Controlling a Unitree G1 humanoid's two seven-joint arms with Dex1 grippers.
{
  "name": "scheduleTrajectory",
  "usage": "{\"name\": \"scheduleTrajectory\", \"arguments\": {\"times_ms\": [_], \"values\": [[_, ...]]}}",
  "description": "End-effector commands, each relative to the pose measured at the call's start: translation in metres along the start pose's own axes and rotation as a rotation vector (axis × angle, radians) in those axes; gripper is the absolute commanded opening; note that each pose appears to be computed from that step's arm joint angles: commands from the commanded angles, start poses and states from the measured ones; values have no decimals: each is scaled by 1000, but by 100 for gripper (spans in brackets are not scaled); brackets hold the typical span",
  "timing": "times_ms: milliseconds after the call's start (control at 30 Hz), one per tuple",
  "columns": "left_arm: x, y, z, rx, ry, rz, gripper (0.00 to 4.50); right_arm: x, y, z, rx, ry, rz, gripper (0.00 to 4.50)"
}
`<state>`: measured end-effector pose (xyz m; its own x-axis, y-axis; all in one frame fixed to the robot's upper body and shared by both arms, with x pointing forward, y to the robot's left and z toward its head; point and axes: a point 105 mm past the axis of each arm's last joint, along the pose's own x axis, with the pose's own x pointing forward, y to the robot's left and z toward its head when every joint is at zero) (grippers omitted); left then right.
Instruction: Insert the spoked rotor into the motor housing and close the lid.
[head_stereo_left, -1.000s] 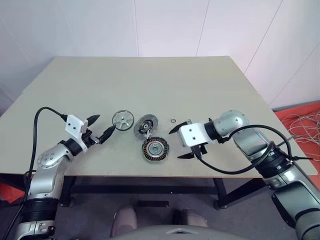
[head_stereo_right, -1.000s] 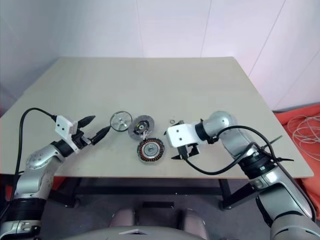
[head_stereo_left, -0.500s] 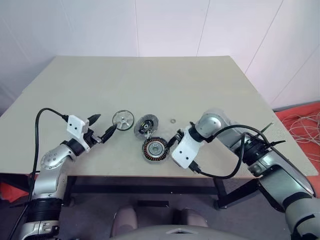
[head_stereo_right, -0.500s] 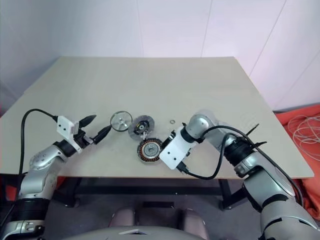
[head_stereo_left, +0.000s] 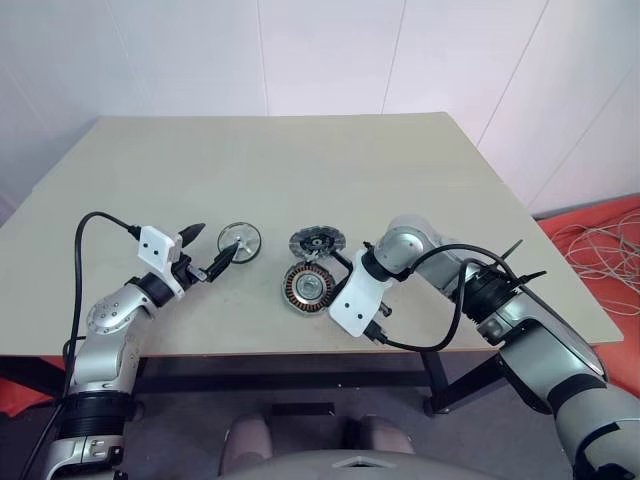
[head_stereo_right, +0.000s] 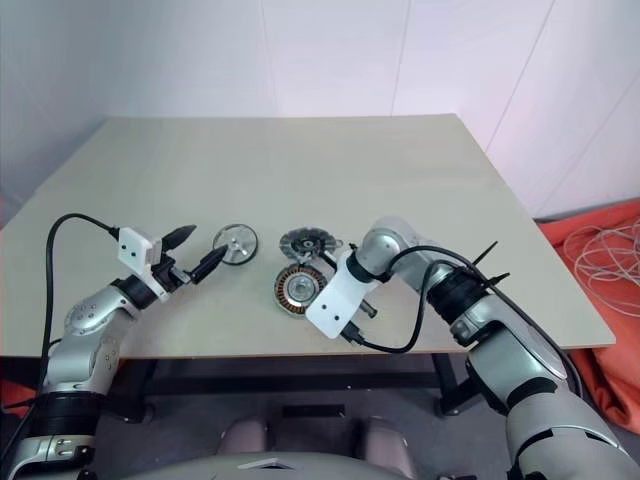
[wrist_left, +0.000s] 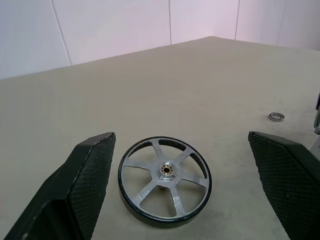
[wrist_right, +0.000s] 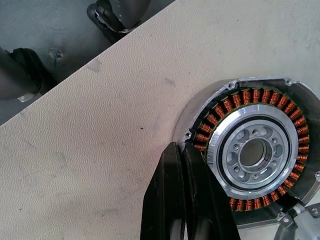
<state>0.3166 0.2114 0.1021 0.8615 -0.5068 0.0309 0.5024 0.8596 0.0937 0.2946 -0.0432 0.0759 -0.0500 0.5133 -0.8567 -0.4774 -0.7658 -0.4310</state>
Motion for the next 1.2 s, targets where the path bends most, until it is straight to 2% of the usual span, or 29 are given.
{"name": "scheduleTrajectory", "arguments": {"times_ms": [33,367,700,833,933,1067,1200], "values": [[4,3,14,37,-45,4,450,-11,-21,9,-80,5,-60,4],[8,-1,18,40,-53,0,450,-14,-52,17,-160,19,-48,4],[6,-2,25,40,-58,20,450,-14,-52,3,-100,87,21,4],[10,-3,27,35,-60,15,450,-14,-56,3,-5,87,11,4],[12,-3,28,35,-62,11,450,-16,-54,1,33,108,26,65],[14,-3,29,36,-62,7,450,-20,-55,6,57,98,26,204],[14,-2,28,37,-64,8,450,-34,-71,25,73,31,-82,345]]}}
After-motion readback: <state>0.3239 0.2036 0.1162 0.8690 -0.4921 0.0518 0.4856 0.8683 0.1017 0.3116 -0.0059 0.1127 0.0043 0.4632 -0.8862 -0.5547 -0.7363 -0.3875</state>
